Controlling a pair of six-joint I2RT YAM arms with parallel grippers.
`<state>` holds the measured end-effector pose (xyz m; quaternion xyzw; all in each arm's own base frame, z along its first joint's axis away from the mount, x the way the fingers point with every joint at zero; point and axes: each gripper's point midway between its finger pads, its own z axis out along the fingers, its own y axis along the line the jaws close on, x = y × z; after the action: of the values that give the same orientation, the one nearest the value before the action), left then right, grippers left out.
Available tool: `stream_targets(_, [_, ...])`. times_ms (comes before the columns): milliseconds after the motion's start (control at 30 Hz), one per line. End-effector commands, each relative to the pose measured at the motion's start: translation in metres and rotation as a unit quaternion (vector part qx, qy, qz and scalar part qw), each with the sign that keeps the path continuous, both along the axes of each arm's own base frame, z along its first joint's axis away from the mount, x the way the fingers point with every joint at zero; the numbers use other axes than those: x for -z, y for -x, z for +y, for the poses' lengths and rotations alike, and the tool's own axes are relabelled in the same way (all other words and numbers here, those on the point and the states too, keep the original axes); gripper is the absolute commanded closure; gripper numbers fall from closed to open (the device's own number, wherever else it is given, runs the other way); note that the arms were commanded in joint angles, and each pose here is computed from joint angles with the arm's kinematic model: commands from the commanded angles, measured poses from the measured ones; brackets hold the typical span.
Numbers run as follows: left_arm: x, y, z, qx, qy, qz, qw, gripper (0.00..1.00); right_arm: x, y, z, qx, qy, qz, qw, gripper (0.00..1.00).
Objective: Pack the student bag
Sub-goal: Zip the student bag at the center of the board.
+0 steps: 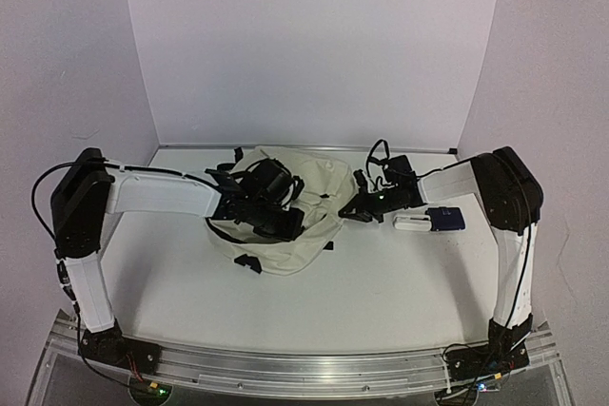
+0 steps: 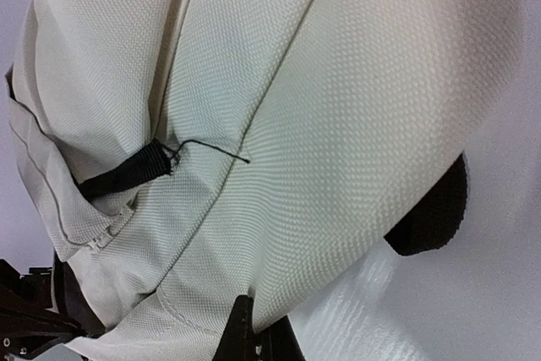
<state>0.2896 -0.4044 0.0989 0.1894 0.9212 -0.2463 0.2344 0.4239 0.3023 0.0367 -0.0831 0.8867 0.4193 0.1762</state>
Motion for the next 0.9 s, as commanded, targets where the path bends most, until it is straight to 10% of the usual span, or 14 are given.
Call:
stream_targets(0, [-0.042,0.027,0.016,0.019,0.042,-0.021,0.999,1.00,-0.029,-0.058,-0.044,0.068,0.056,-0.083,0.993,1.00])
stream_targets(233, [-0.050,0.025,0.008,0.015,0.081,-0.028,0.996,1.00,-0.079,-0.078,-0.037,0.058,0.032,-0.122,0.990,0.94])
stream_targets(367, [-0.060,0.013,-0.015,0.019,0.110,-0.035,0.993,1.00,-0.102,-0.037,-0.020,0.001,0.001,-0.106,0.994,0.36])
stream_targets(467, [-0.065,0.006,-0.029,0.023,0.125,-0.037,0.991,1.00,-0.112,-0.001,-0.015,-0.047,0.009,-0.137,0.989,0.16])
stream_targets(867, [-0.059,-0.010,-0.018,-0.025,0.152,-0.011,0.988,1.00,-0.082,0.104,0.050,-0.202,0.066,-0.169,0.962,0.17])
